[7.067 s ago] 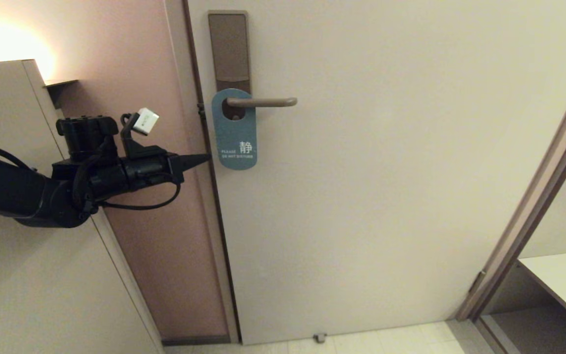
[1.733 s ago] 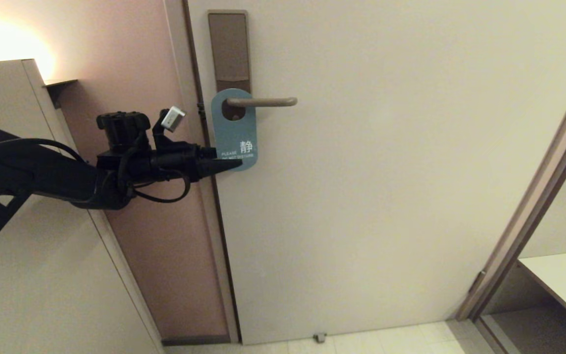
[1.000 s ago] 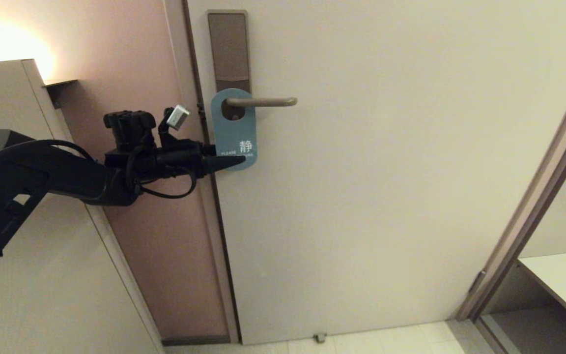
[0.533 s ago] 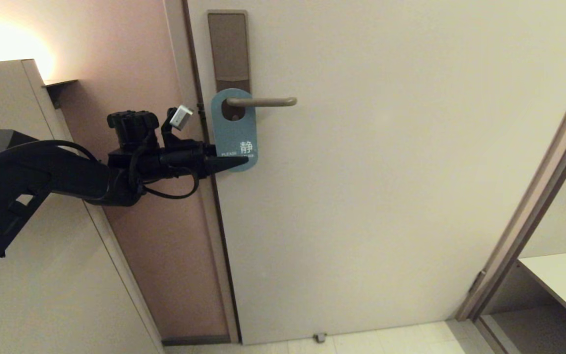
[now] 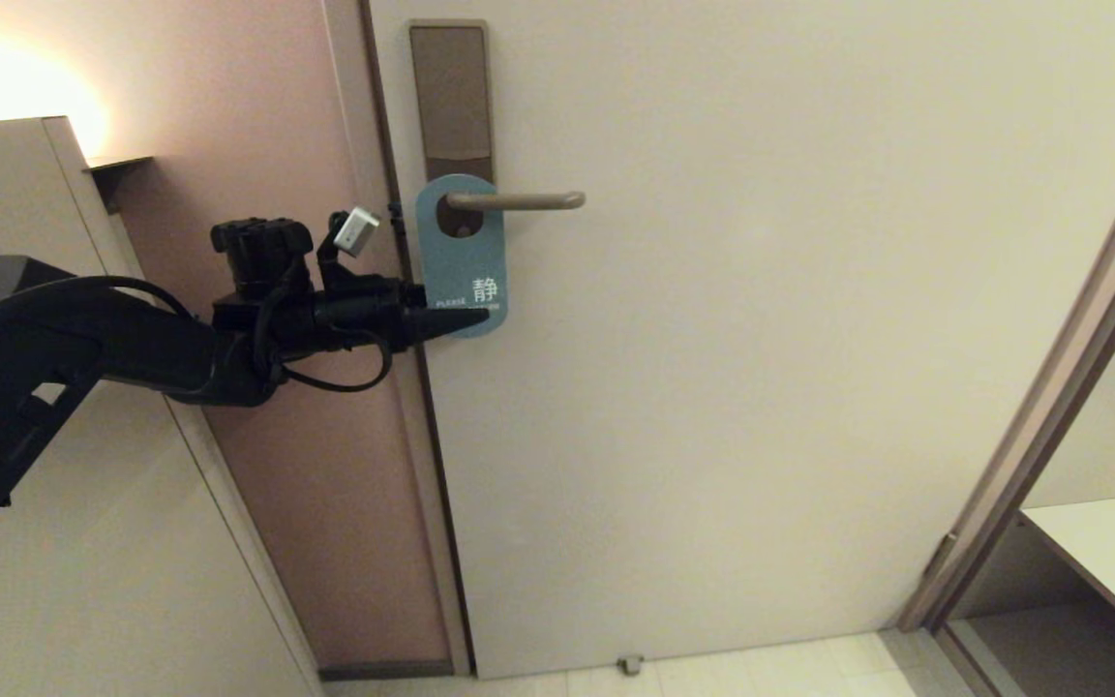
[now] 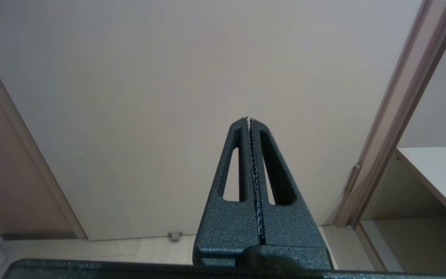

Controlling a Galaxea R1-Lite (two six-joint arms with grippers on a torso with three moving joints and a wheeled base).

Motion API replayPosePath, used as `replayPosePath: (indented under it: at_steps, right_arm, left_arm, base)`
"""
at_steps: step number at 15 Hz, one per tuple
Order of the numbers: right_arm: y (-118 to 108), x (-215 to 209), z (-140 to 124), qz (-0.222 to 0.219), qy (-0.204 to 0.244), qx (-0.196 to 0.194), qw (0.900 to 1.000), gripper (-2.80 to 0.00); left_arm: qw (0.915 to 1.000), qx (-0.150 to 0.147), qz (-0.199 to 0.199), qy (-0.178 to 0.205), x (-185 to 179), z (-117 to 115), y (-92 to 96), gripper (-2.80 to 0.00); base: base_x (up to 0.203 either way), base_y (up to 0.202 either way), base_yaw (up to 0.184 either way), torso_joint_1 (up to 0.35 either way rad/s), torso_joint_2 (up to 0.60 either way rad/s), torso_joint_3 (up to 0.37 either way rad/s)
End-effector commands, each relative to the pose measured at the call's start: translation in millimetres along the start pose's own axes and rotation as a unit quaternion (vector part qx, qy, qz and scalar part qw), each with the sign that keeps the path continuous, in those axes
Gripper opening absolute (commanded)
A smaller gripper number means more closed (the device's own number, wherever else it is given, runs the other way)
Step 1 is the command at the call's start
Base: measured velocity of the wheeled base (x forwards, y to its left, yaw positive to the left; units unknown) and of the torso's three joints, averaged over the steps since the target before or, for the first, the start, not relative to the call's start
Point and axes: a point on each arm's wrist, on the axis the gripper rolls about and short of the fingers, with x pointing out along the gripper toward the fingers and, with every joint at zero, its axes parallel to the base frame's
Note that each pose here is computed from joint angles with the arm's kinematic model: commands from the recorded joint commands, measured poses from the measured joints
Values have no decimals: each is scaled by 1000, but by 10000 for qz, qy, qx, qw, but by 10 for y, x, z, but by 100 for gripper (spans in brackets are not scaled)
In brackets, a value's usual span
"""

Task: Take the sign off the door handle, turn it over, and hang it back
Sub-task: Take down the sign

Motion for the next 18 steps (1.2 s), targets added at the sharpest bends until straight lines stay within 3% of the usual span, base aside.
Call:
replayPosePath:
  at_steps: [1, 13, 18]
  right_arm:
    - [0, 0, 1, 0, -2, -1, 10000, -280]
    - [0, 0, 1, 0, -2, -1, 10000, -280]
    - [0, 0, 1, 0, -2, -1, 10000, -280]
  left_arm:
    - [10000, 42, -32, -14, -1, 16, -8, -280]
    - [9997, 148, -49, -173, -7, 83, -29, -280]
    - [9990, 333, 72, -287, 12, 135, -87, -280]
  base:
    - [0, 0, 0, 0, 0, 0]
    - [0, 0, 0, 0, 0, 0]
    - [0, 0, 0, 0, 0, 0]
